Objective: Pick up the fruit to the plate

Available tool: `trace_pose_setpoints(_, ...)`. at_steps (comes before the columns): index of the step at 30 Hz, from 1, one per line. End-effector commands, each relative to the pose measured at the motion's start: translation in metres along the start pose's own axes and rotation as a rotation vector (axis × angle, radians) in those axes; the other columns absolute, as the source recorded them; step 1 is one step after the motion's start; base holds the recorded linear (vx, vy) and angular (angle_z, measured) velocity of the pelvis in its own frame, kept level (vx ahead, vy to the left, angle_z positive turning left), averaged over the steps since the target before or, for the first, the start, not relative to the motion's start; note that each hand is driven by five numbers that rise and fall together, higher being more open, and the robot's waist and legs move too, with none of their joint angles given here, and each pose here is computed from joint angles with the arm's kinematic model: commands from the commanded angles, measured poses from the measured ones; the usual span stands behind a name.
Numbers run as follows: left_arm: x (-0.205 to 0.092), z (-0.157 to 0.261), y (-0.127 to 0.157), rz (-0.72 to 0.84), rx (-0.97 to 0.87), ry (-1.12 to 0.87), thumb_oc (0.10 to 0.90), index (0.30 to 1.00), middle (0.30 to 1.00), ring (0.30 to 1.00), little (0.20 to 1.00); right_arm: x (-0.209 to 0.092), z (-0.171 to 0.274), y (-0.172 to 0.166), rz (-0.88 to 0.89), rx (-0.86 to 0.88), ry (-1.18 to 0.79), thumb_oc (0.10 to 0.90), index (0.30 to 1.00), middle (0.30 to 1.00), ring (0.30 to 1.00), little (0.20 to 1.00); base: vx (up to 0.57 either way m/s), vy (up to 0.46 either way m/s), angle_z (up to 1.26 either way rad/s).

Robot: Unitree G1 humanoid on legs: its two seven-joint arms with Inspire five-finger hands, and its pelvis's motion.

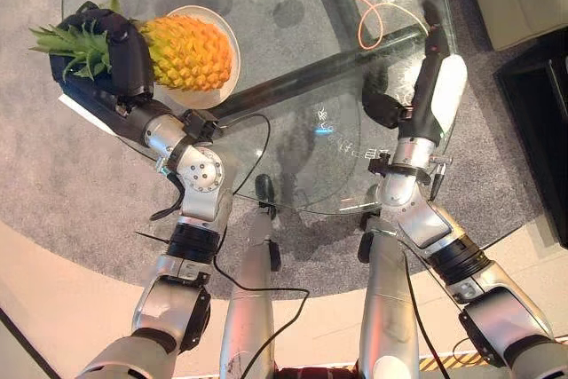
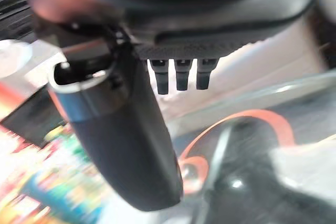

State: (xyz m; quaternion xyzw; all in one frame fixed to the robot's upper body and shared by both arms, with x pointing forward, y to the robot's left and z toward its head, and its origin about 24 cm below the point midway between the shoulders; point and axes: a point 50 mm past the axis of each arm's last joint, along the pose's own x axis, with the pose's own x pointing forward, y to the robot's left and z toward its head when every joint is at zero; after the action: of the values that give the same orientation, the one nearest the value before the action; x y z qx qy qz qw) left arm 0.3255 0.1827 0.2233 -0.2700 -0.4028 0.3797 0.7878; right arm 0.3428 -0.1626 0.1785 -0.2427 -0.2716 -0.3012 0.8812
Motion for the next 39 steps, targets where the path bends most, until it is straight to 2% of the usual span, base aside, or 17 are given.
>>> trace_pose_setpoints(1,0.033,0.050,-0.029,-0.056,-0.162,-0.331,0.100,0.300,0.300,0.300,0.200,0.021,0.012,-0.023,-0.216,0.136,-0.026,0.800,0.900,0.900,0.900,0.900,0.00,0.000,0.00)
trace_pose_setpoints(11,0.080,0.052,-0.019,0.037,-0.005,-0.407,0.100,0.300,0.300,0.300,0.200,0.025,-0.067,-0.058,-0.377,0.099,0.299,0.800,0.900,0.900,0.900,0.900,0.00,0.005,-0.04)
trace_pose_setpoints(16,0.104,0.061,-0.021,0.073,0.092,-0.455,0.100,0.300,0.300,0.300,0.200,0.012,-0.108,-0.074,-0.424,0.083,0.477,0.800,0.900,0.900,0.900,0.900,0.00,-0.002,-0.04)
trace_pose_setpoints(19,0.115,0.065,-0.022,0.079,0.148,-0.474,0.100,0.300,0.300,0.300,0.200,0.000,-0.134,-0.087,-0.429,0.016,0.556,0.800,0.900,0.900,0.900,0.900,0.00,0.000,0.00)
trace_pose_setpoints(22,0.122,0.064,-0.024,0.076,0.215,-0.485,0.100,0.300,0.300,0.300,0.200,-0.012,-0.152,-0.095,-0.403,-0.080,0.613,0.800,0.900,0.900,0.900,0.900,0.00,0.000,0.00)
trace_pose_setpoints(28,0.131,0.064,-0.026,0.081,0.296,-0.479,0.100,0.300,0.300,0.300,0.200,-0.026,-0.173,-0.102,-0.310,-0.167,0.719,0.800,0.900,0.900,0.900,0.900,0.00,0.000,0.00)
trace_pose_setpoints(39,0.140,0.058,-0.021,0.081,0.400,-0.438,0.100,0.300,0.300,0.300,0.200,-0.042,-0.185,-0.095,-0.174,-0.200,0.800,0.800,0.900,0.900,0.900,0.900,0.00,0.000,0.00)
